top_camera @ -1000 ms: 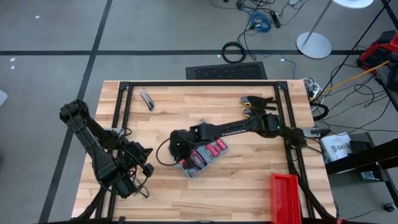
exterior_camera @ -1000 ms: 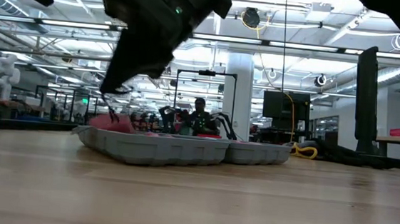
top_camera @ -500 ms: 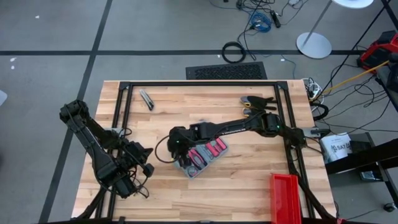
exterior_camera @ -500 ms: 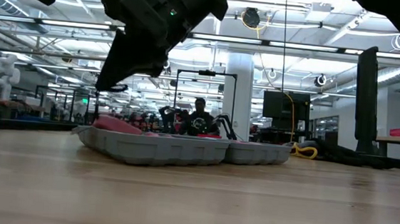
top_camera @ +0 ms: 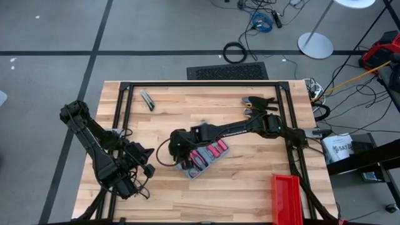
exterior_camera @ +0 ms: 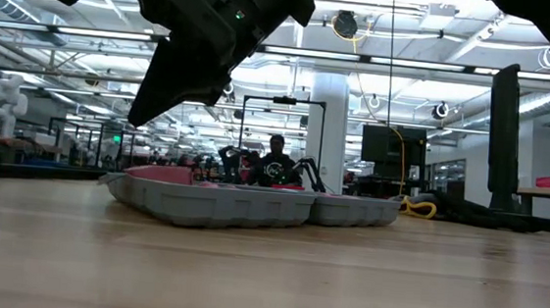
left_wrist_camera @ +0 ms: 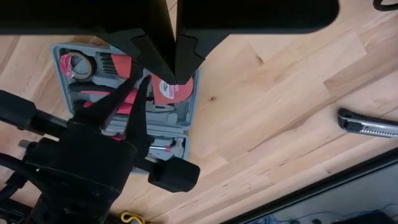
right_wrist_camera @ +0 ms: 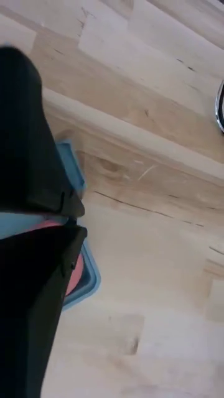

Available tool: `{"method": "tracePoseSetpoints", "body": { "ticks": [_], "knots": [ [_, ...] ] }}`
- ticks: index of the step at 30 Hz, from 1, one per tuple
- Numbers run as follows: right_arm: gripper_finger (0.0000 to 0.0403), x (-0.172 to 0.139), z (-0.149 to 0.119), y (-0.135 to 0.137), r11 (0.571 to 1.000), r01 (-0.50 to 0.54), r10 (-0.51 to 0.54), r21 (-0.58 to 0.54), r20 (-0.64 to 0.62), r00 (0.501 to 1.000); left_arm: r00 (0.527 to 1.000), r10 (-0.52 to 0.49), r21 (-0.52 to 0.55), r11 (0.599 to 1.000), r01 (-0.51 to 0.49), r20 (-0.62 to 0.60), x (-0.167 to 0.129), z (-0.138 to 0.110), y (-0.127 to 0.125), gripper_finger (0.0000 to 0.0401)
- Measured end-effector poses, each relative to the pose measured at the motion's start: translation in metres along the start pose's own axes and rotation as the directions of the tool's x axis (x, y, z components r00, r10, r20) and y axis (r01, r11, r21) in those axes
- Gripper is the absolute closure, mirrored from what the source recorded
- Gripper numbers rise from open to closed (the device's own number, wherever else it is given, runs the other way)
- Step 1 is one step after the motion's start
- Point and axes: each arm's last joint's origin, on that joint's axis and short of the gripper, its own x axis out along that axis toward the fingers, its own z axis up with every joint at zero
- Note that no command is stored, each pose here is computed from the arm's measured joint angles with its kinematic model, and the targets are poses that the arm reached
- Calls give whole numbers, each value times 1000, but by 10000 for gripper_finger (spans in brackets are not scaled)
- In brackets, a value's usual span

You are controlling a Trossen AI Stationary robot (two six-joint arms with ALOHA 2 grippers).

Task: Prefit tool cases
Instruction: Adjust the pink tape measure, then adjust the tools from the gray prefit tool case

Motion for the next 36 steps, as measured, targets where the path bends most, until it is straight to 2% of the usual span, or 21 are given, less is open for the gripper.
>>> {"method": "tracePoseSetpoints", "body": {
  "ticks": [8, 11, 14, 18, 22, 24, 29, 34, 36],
  "knots": [
    [310, 0, 0, -1, 1000, 4, -4, -6, 4, 1000, 1000, 0, 0, 1000, 0, 1, 0, 0, 0, 393],
    [301, -4, 1, -5, 994, 105, -105, -1, -5, 994, 1000, -1, -1, 1000, 1, 1, 0, 0, 0, 393],
    [314, -7, -2, -12, 989, 149, -149, 14, -47, 988, 1000, -6, -9, 1000, 6, 0, 0, 0, -1, 393],
    [355, 21, -24, -19, 990, 130, -123, 45, -142, 982, 1000, -13, -14, 1000, 13, -2, 0, 0, -2, 393],
    [395, 39, -30, -21, 996, 53, -44, 73, -125, 991, 1000, -14, -12, 1000, 14, -2, 0, 0, -2, 393],
    [398, 39, -30, -21, 996, 51, -41, 78, -119, 992, 1000, -14, -12, 1000, 14, -2, 0, 0, -2, 393],
    [399, 19, -23, -20, 995, 75, -66, 70, -124, 990, 1000, -14, -12, 1000, 14, -1, 0, 0, -2, 393],
    [401, -18, -1, -19, 993, 115, -114, 26, -46, 992, 1000, -14, -11, 1000, 14, -2, 0, 0, -2, 393],
    [402, -30, -2, -19, 988, 155, -154, 5, -90, 984, 1000, -13, -10, 1000, 13, -1, 0, 0, -2, 393]
  ]
}}
